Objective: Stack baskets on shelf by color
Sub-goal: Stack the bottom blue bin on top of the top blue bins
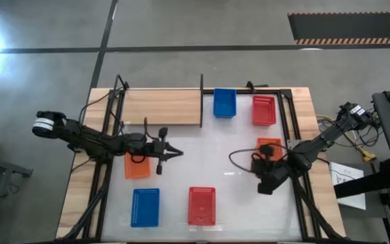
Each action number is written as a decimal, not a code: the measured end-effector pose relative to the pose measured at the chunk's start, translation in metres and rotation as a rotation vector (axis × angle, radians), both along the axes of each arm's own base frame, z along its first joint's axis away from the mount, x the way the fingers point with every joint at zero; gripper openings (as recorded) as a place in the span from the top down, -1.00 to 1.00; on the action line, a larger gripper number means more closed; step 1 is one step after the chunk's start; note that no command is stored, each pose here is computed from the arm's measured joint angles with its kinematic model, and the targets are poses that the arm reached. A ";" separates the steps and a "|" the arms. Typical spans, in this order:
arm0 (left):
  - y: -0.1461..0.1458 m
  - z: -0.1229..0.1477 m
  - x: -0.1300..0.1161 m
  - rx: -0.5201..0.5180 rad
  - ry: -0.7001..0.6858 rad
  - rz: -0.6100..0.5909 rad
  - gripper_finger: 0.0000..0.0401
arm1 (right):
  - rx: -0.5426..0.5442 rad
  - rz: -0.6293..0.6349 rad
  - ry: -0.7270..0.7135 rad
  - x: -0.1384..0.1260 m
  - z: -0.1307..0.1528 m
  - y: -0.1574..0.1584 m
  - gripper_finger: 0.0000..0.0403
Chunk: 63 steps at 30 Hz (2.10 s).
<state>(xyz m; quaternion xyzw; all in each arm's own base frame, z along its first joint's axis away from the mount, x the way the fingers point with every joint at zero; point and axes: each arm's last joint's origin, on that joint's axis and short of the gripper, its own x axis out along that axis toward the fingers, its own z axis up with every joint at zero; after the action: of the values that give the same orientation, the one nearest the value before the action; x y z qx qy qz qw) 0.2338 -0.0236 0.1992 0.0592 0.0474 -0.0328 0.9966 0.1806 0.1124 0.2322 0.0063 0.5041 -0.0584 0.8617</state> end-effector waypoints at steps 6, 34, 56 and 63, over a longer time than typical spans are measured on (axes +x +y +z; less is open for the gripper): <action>-0.016 0.002 0.000 0.016 0.105 -0.053 0.97 | -0.062 0.133 -0.356 0.024 -0.021 0.002 0.96; -0.096 0.015 0.000 -0.169 1.233 -0.101 0.25 | -0.124 0.268 -0.755 0.032 -0.039 -0.005 0.96; -0.082 0.011 0.011 -0.022 1.263 -0.161 0.98 | -0.132 0.262 -0.731 0.028 -0.038 -0.008 0.96; -0.053 0.064 0.032 -0.036 1.122 -0.149 0.99 | -0.115 0.287 -0.749 0.021 -0.032 -0.004 0.96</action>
<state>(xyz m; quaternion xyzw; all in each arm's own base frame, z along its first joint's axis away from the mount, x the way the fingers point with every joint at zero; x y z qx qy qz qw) 0.2653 -0.0770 0.2628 0.0190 0.5648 -0.1304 0.8146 0.2014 0.1087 0.2005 -0.0915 0.1468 0.0407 0.9841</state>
